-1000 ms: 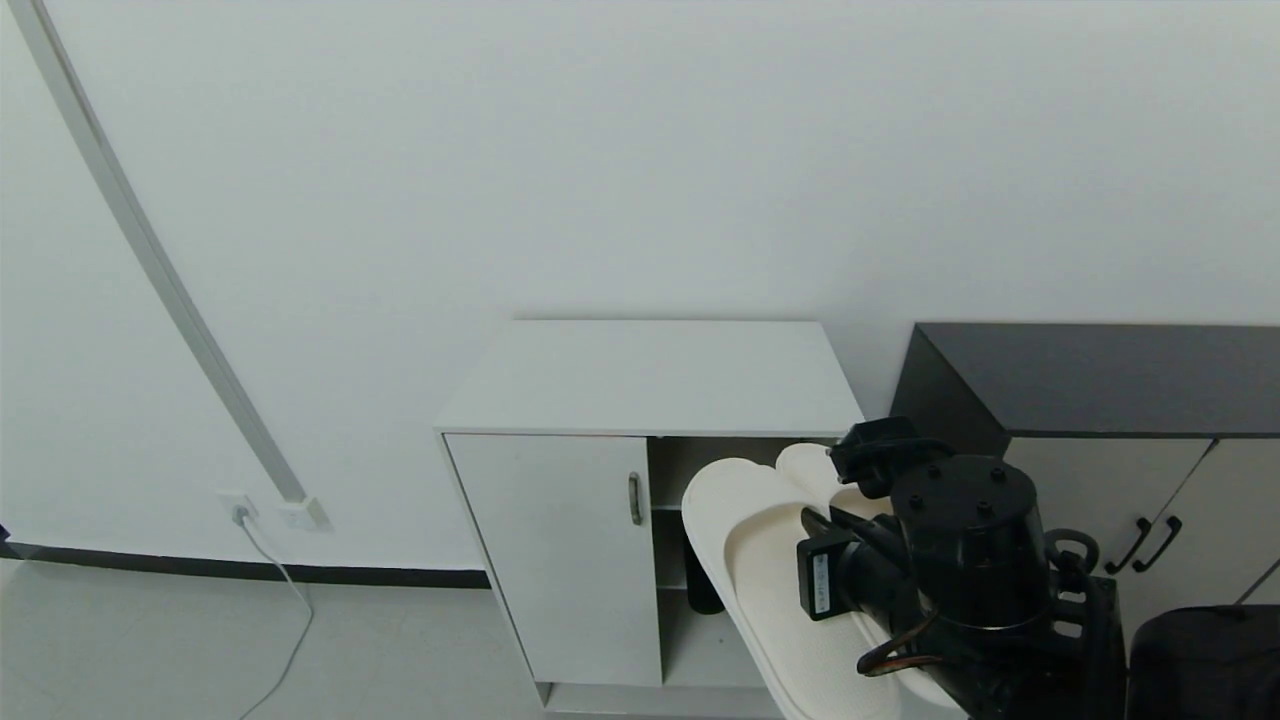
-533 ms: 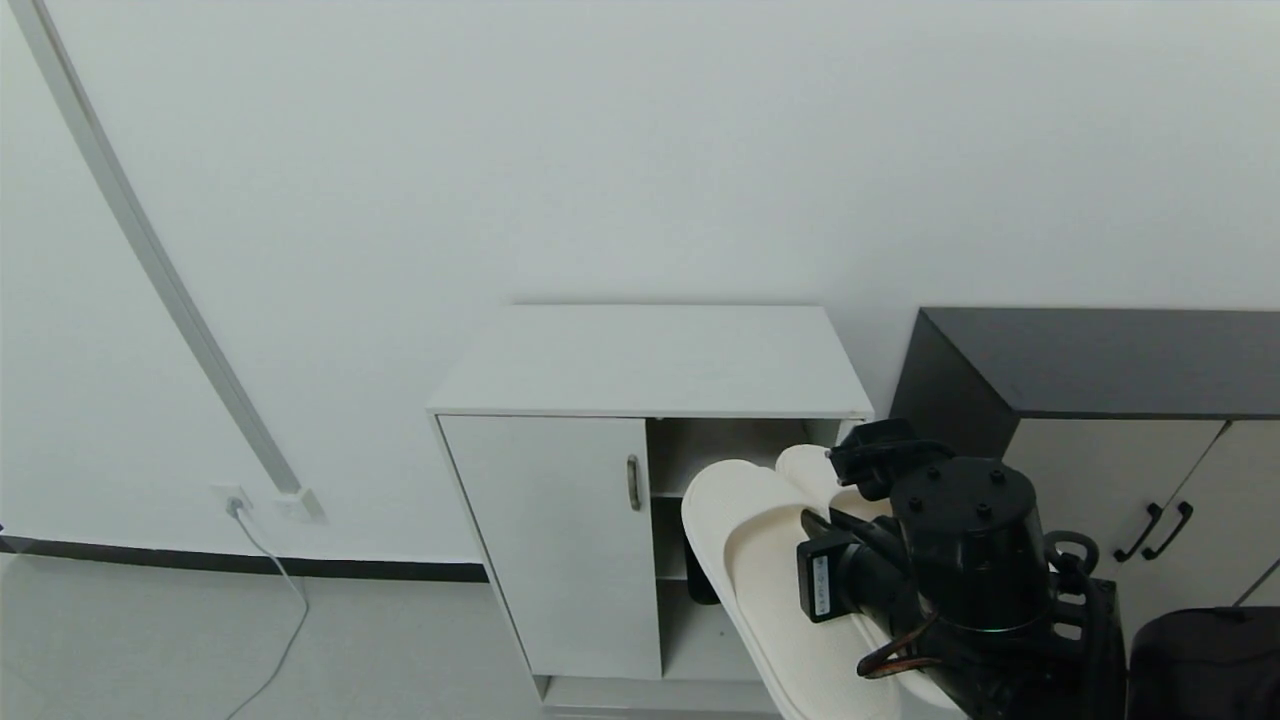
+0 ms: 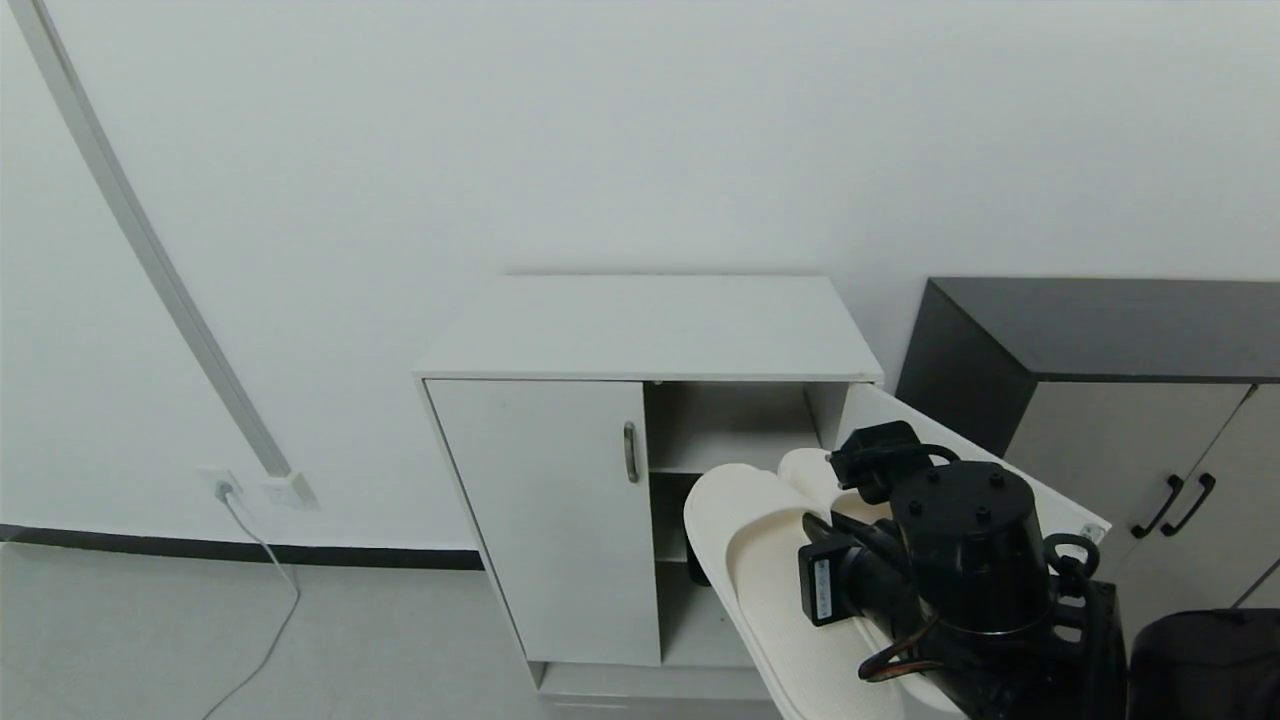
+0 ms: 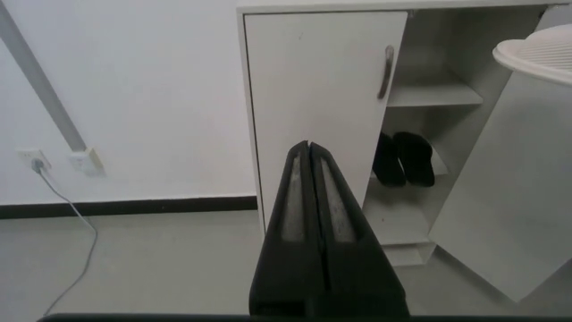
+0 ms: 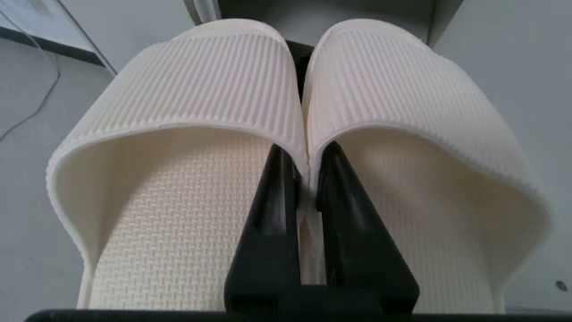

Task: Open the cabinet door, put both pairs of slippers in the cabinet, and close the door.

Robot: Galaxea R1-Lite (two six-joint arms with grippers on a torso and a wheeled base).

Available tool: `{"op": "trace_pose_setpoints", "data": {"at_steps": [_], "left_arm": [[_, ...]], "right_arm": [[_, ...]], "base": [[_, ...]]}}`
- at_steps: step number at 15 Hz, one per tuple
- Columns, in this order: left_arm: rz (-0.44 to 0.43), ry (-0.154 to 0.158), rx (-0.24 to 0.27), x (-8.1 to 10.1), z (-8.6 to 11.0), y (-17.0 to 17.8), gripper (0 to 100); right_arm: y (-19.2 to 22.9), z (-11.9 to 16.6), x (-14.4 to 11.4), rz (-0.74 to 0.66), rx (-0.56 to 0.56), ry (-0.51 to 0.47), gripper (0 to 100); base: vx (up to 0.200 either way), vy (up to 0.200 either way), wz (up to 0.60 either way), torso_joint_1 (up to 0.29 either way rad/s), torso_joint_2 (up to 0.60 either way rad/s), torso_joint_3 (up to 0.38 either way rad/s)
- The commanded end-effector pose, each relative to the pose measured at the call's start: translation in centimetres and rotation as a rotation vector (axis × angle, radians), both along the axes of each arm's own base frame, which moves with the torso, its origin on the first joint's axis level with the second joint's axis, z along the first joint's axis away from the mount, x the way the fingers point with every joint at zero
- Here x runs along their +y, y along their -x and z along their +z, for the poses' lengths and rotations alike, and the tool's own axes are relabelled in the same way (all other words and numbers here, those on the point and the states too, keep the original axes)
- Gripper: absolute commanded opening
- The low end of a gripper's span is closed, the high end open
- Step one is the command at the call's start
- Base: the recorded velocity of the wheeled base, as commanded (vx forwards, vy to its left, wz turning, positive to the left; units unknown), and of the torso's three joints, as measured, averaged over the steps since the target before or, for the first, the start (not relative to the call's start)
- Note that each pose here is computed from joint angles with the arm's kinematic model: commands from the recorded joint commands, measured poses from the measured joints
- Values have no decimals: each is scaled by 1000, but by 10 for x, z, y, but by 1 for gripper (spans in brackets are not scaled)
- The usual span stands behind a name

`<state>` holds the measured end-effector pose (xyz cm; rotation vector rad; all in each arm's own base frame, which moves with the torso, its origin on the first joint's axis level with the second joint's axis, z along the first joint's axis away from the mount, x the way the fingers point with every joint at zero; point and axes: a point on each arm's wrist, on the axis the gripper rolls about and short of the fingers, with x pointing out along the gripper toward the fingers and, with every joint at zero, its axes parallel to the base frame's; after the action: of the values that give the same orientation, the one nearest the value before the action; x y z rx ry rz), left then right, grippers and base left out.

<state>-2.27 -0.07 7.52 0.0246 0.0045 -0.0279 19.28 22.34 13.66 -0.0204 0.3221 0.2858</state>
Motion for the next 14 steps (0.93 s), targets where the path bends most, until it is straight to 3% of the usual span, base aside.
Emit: {"op": "trace_pose_setpoints", "data": {"at_steps": [1, 14], "left_arm": [[0, 0, 0, 0, 0, 0, 0], [0, 0, 0, 0, 0, 0, 0]], "right_arm": [[0, -1, 0, 1, 2, 3, 0], [2, -2, 1, 7, 4, 6, 0]], "base": [[0, 0, 0, -237, 549, 310], [0, 0, 0, -197, 514, 318]]}}
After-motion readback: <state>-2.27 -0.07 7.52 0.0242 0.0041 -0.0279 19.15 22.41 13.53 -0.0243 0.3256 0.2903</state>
